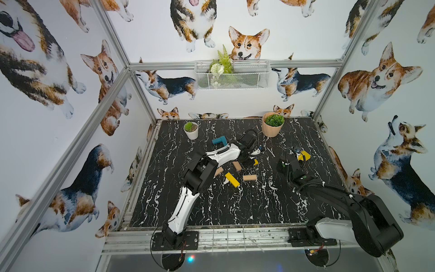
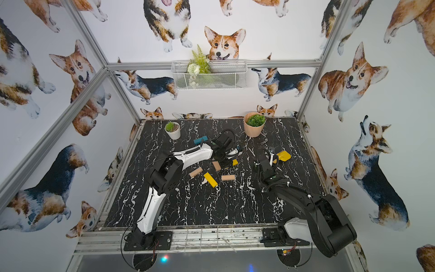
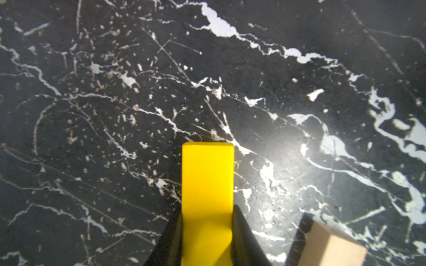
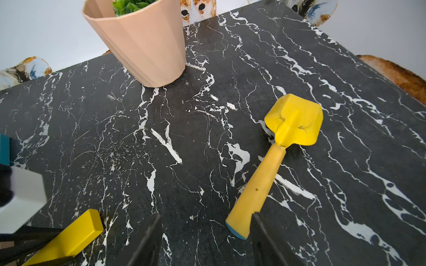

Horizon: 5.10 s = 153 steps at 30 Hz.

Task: Assemble a giraffe with building blocks
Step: Assemble the building block at the center of the board, then pick up the building block from the center of the board.

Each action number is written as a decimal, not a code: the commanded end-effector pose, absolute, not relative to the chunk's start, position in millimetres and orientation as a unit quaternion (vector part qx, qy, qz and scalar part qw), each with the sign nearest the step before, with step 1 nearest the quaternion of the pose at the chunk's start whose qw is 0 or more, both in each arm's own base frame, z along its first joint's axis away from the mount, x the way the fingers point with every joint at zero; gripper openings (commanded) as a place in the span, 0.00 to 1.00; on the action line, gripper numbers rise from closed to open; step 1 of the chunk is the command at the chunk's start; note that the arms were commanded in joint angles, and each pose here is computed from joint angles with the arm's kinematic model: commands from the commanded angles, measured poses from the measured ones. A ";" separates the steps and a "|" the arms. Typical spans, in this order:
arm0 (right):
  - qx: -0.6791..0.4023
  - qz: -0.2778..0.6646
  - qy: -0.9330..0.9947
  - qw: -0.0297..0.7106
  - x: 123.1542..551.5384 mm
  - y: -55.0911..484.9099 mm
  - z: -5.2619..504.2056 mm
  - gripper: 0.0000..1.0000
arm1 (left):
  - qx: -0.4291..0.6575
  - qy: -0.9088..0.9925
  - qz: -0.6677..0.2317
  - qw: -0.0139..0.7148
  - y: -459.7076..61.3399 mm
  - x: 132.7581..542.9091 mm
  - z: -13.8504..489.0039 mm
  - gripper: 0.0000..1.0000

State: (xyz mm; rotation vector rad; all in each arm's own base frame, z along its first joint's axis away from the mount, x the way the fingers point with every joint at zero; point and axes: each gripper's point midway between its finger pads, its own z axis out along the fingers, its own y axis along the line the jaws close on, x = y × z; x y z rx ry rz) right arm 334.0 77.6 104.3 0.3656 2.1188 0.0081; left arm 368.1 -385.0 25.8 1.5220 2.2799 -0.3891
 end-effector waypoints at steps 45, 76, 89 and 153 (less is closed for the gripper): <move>0.153 0.020 0.861 0.484 343.0 84.4 109.7 0.64 | 0.544 0.814 -0.118 0.163 -361.5 362.3 18.0 0.06; 0.158 0.020 0.858 0.488 341.4 82.1 111.0 0.64 | 0.319 0.852 -0.024 0.415 -326.7 414.4 175.7 1.00; 0.167 -0.015 0.867 0.470 343.5 75.4 101.6 0.64 | -0.062 0.960 0.039 0.272 -212.4 341.2 132.3 1.00; 0.179 -0.011 0.878 0.443 347.3 71.4 92.8 0.64 | 0.089 0.986 0.050 0.134 -266.0 266.4 -13.2 0.37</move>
